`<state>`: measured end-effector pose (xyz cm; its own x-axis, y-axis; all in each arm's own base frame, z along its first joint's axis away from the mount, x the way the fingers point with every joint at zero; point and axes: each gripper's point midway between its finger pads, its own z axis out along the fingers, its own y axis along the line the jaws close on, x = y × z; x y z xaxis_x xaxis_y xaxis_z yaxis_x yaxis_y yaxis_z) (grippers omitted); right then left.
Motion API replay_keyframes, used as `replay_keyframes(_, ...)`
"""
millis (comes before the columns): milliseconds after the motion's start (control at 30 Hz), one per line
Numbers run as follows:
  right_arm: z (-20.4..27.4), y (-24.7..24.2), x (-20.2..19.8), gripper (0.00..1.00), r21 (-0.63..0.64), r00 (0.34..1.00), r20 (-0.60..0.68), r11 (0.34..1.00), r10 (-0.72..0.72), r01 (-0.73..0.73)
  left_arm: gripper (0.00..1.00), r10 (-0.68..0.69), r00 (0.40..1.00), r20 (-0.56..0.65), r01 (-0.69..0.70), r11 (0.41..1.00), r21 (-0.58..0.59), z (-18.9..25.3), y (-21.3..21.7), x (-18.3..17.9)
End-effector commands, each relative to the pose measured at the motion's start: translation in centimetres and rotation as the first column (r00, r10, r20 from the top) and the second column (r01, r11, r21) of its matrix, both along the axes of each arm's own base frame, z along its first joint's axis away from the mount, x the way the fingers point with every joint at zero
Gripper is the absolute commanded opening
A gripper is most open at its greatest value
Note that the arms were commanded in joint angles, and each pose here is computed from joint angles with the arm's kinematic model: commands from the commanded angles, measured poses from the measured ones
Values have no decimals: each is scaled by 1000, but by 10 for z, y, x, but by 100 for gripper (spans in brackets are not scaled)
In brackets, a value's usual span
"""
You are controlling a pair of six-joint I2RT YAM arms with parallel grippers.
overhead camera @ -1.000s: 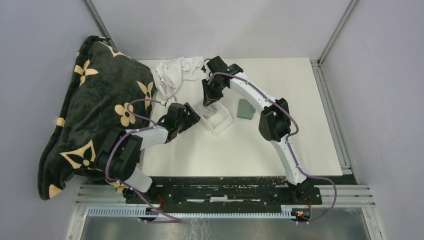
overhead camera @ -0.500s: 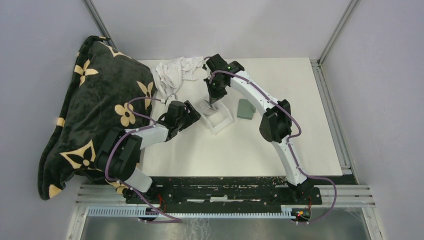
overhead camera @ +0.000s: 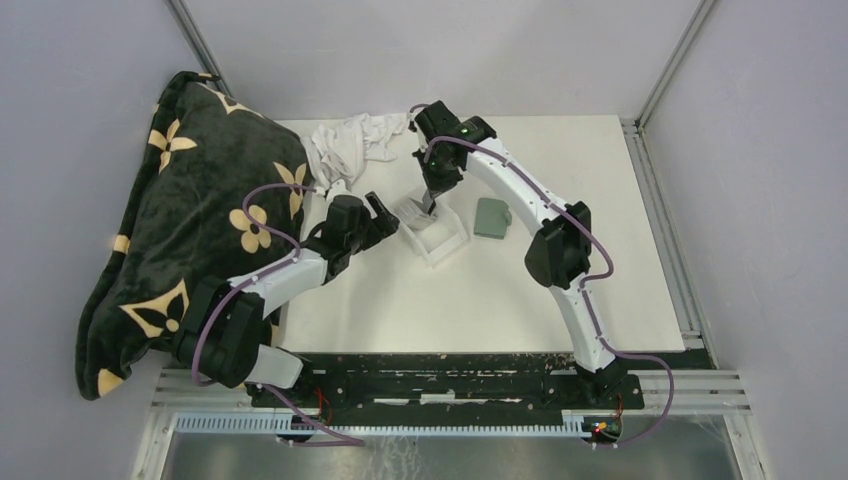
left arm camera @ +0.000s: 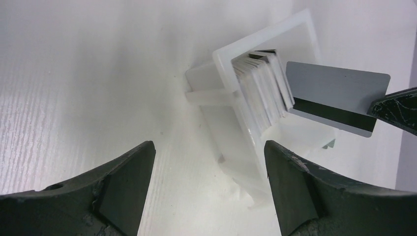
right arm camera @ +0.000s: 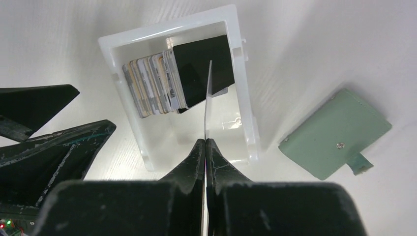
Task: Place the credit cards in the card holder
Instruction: Pick up the credit card from the storage box.
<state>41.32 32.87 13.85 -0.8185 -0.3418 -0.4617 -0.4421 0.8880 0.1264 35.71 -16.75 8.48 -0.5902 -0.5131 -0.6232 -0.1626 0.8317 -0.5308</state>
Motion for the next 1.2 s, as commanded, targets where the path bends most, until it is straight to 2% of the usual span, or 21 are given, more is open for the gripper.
replay_keyframes(0, 66, -9, -6, 1, 38, 992, 127, 999, 9, -14, 89, -18, 990, 139, 14, 999, 28, 51, 4, 11)
replay_keyframes(200, 86, -21, -28, 1, 57, 991, 129, 998, 25, -33, 92, -95, 968, 230, 90, 995, 33, 88, -1, 3)
replay_keyframes(300, 96, -25, -49, 1, 90, 992, 111, 994, 59, -69, 93, -201, 934, 296, 198, 979, 40, 110, -15, -3)
replay_keyframes(400, 108, -31, -73, 1, 137, 990, 100, 984, 99, -112, 96, -339, 871, 355, 345, 938, 48, 128, -35, -13)
replay_keyframes(467, 112, -33, -90, 1, 176, 988, 80, 974, 131, -144, 98, -430, 815, 387, 448, 893, 48, 138, -49, -23)
replay_keyframes(567, 117, -35, -114, 1, 239, 983, 50, 954, 176, -183, 99, -560, 711, 424, 607, 794, 32, 148, -71, -45)
replay_keyframes(700, 115, -35, -141, 1, 335, 975, -1, 919, 223, -209, 99, -650, 608, 455, 726, 688, 12, 156, -86, -68)
replay_keyframes(967, 108, -33, -168, 1, 477, 959, -80, 855, 273, -203, 99, -759, 474, 447, 859, 510, -46, 156, -101, -99)
replay_keyframes(1167, 111, -29, -178, 1, 571, 948, -119, 801, 296, -179, 99, -806, 410, 427, 907, 411, -95, 148, -104, -112)
